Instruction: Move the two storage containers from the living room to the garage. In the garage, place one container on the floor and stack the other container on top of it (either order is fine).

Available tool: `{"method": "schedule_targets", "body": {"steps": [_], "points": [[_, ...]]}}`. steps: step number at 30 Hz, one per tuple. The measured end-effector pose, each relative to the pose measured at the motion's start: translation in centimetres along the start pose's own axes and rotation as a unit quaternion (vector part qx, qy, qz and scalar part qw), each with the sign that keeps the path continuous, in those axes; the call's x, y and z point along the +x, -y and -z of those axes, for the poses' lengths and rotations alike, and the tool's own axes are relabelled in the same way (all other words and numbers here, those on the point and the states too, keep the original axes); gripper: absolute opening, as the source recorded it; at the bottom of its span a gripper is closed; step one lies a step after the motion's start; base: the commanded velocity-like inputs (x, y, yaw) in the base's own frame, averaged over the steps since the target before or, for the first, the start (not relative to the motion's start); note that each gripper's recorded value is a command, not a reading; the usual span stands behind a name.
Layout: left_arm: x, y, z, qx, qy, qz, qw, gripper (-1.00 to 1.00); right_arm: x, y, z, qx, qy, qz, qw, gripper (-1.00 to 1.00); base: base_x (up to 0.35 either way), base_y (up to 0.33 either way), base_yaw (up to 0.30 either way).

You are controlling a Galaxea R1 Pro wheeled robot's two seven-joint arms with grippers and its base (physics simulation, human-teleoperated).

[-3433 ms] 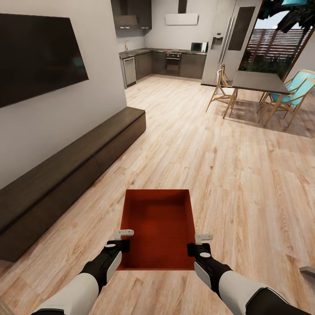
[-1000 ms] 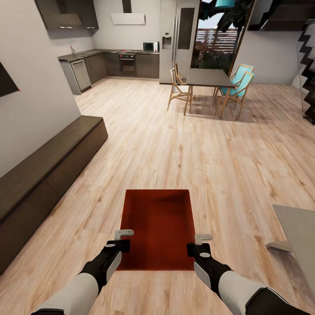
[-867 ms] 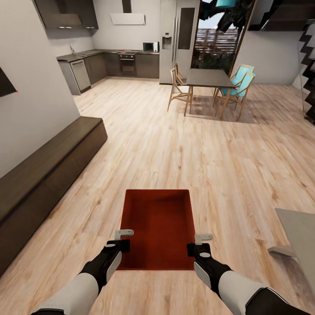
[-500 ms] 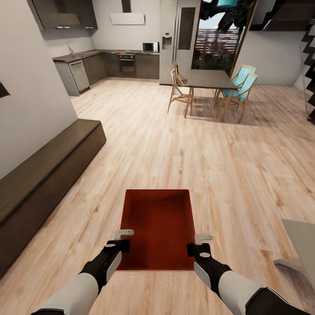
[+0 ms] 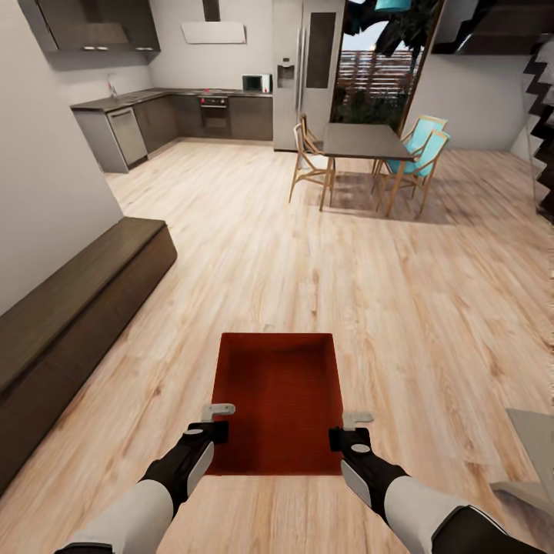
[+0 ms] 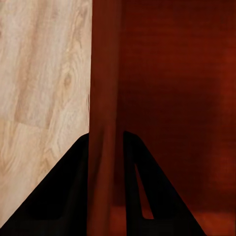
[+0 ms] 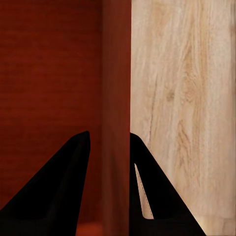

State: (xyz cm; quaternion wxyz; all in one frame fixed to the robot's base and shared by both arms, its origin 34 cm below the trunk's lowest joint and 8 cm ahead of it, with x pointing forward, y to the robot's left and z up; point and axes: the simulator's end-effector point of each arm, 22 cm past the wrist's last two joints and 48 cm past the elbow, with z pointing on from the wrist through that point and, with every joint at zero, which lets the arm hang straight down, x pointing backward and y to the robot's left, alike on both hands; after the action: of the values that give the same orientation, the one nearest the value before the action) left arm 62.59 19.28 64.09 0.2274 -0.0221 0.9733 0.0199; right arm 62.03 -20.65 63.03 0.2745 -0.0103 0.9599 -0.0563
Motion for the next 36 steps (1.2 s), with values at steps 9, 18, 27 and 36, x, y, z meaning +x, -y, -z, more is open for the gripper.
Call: {"method": "schedule_targets", "body": {"steps": [9,18,27,36], "points": [[0.02,0.00,0.00,0.000,0.000,0.000,1.0000,-1.00,0.02,0.00,0.00,0.000,0.000,0.000,1.0000,-1.00,0.322,0.000,-0.239],[0.01,0.00,0.00,0.000,0.000,0.000,1.0000,-1.00,0.01,0.00,0.00,0.000,0.000,0.000,1.0000,-1.00,0.322,0.000,-0.242],[0.02,0.00,0.00,0.000,0.000,0.000,1.0000,-1.00,0.01,0.00,0.00,0.000,0.000,0.000,1.0000,-1.00,0.322,0.000,-0.242],[-0.08,-0.01,0.01,0.000,0.001,0.000,1.0000,-1.00,-0.08,-0.01,0.00,0.000,0.001,0.000,1.0000,-1.00,0.322,0.000,-0.171]]}}
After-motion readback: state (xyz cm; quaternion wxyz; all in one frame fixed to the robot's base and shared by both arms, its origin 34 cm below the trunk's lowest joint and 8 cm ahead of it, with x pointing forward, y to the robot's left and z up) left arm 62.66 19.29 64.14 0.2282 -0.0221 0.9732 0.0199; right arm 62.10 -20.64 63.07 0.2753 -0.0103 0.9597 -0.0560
